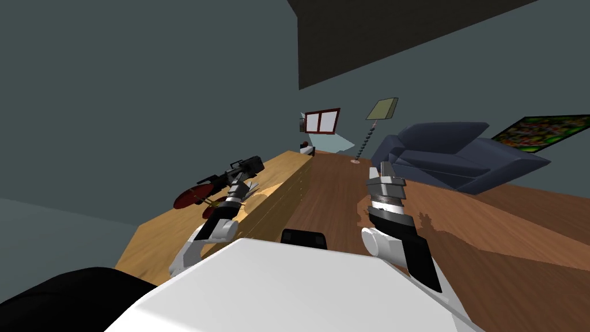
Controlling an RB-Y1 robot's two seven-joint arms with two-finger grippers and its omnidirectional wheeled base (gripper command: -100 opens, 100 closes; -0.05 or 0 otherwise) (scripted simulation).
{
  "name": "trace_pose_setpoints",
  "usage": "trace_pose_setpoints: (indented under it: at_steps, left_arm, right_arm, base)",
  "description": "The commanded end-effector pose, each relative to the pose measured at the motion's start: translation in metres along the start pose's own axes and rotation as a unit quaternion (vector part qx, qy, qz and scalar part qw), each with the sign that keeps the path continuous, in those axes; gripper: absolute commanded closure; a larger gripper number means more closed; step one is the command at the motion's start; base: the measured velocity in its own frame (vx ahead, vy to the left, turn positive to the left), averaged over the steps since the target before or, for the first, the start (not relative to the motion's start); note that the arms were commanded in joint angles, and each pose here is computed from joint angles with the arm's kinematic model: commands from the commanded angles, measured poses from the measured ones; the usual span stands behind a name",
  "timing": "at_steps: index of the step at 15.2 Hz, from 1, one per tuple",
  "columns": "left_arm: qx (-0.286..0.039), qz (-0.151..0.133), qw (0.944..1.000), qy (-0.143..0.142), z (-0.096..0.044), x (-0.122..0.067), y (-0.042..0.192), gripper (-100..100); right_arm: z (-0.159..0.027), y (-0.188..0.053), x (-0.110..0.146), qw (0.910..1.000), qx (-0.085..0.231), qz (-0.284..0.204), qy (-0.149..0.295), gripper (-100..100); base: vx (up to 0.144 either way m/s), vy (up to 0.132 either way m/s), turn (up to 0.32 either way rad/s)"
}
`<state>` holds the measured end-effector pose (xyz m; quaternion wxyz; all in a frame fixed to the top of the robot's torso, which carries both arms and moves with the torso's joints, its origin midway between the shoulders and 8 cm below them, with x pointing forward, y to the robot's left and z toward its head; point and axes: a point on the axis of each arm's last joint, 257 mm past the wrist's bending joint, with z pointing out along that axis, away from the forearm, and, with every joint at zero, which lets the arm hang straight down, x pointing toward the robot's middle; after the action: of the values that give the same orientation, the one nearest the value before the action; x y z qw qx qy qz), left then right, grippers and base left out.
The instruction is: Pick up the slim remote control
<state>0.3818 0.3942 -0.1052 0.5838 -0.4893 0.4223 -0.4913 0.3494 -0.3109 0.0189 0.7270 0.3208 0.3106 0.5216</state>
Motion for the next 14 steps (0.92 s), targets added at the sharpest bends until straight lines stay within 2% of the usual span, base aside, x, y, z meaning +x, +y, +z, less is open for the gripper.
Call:
trace_pose_setpoints:
  at_steps: [1, 3, 4, 6, 7, 9, 10, 12, 13, 14]
  left_arm:
    - [-0.028, -0.004, 0.9996, -0.009, 0.000, -0.018, 0.011, -100]
    - [-0.037, -0.004, 0.9992, -0.011, -0.001, -0.019, 0.016, -100]
    - [-0.057, -0.009, 0.9982, -0.019, -0.001, -0.035, 0.023, -100]
    - [-0.068, -0.009, 0.9974, -0.021, -0.002, -0.036, 0.028, -100]
    - [-0.085, -0.014, 0.9959, -0.030, -0.003, -0.052, 0.033, -100]
    - [-0.099, -0.014, 0.9945, -0.033, -0.005, -0.054, 0.041, -100]
    - [-0.116, -0.020, 0.9921, -0.044, -0.007, -0.071, 0.045, -100]
    - [-0.130, -0.020, 0.9902, -0.047, -0.009, -0.072, 0.052, -100]
    - [-0.145, -0.027, 0.9874, -0.058, -0.011, -0.090, 0.055, -100]
    - [-0.155, -0.027, 0.9857, -0.060, -0.013, -0.091, 0.061, -100]
  right_arm:
    - [0.000, 0.000, 0.000, 1.0000, 0.000, 0.000, 0.000, 0]
    - [0.000, 0.000, 0.000, 1.0000, 0.000, 0.000, 0.000, 0]
    - [0.000, 0.000, 0.000, 1.0000, 0.000, 0.000, 0.000, 0]
    - [0.000, 0.000, 0.000, 1.0000, 0.000, 0.000, 0.000, 0]
    - [0.000, 0.000, 0.000, 1.0000, 0.000, 0.000, 0.000, 0]
    - [0.000, 0.000, 0.000, 1.0000, 0.000, 0.000, 0.000, 0]
    - [0.000, 0.000, 0.000, 1.0000, 0.000, 0.000, 0.000, 0]
    - [0.000, 0.000, 0.000, 1.0000, 0.000, 0.000, 0.000, 0]
    - [0.000, 0.000, 0.000, 1.0000, 0.000, 0.000, 0.000, 0]
    - [0.000, 0.000, 0.000, 1.0000, 0.000, 0.000, 0.000, 0]
  base:
    - [0.034, -0.039, -0.086]
    - [0.033, -0.038, -0.065]
    - [0.037, -0.038, -0.085]
    - [0.036, -0.033, -0.068]
    - [0.046, -0.041, -0.100]
    - [0.045, -0.039, -0.070]
    - [0.045, -0.040, -0.109]
    - [0.042, -0.035, -0.068]
    - [0.044, -0.031, -0.094]
    - [0.050, -0.027, -0.103]
